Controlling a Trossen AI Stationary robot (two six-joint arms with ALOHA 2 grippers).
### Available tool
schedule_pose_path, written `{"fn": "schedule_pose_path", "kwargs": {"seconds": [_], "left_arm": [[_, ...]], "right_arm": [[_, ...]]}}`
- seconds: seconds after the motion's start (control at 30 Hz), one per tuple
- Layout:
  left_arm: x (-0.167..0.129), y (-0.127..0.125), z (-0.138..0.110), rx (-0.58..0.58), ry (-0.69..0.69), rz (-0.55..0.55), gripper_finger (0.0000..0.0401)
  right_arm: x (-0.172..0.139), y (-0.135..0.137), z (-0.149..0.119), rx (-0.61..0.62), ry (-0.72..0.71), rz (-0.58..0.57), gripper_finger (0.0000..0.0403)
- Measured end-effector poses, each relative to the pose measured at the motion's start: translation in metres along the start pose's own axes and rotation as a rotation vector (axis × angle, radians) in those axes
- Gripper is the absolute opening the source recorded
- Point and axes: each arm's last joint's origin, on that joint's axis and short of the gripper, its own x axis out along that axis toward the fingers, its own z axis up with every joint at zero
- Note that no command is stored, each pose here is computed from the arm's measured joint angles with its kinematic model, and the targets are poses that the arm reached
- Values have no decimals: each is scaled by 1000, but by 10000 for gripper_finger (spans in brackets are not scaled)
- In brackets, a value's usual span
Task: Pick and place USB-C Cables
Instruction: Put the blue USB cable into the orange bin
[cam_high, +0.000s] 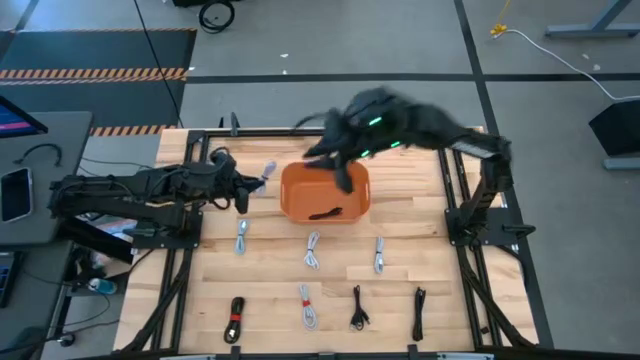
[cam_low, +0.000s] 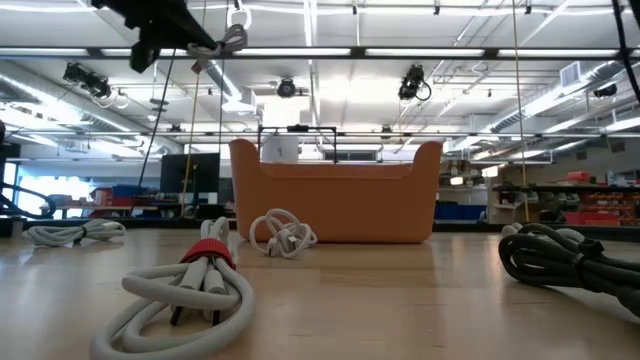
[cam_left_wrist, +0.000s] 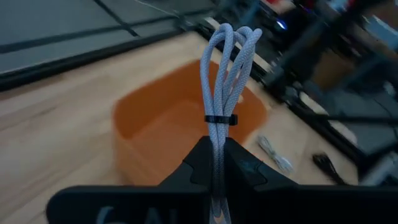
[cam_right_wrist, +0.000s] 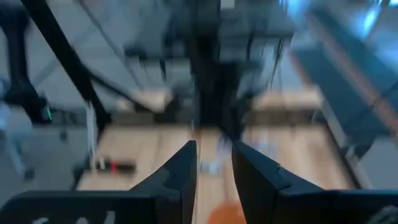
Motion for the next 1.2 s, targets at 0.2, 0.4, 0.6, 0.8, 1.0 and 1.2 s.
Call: {"fn": "schedule_pose_path", "kwargs": {"seconds": [0.2,0.4,0.6,0.8,1.0,1.2], "left_arm": [[39,-11,9,84,82,-148,22],[74,-29,43,299,229,-170,22],[119,-49,88,527,332,-123,22],[169,-52,113,568,442,-77,22],[216,-35,98,545,618,-27,22],[237,-21,72,546,773,-5,22]], "right_arm": [[-77,15,31,-39,-207,5,107],[-126,29,36,-59,-298,32,107],[-159,39,34,-78,-336,58,107],[-182,42,26,-82,-299,57,107],[-203,44,17,-149,-269,48,107],[-222,45,12,-182,-284,31,107]]}}
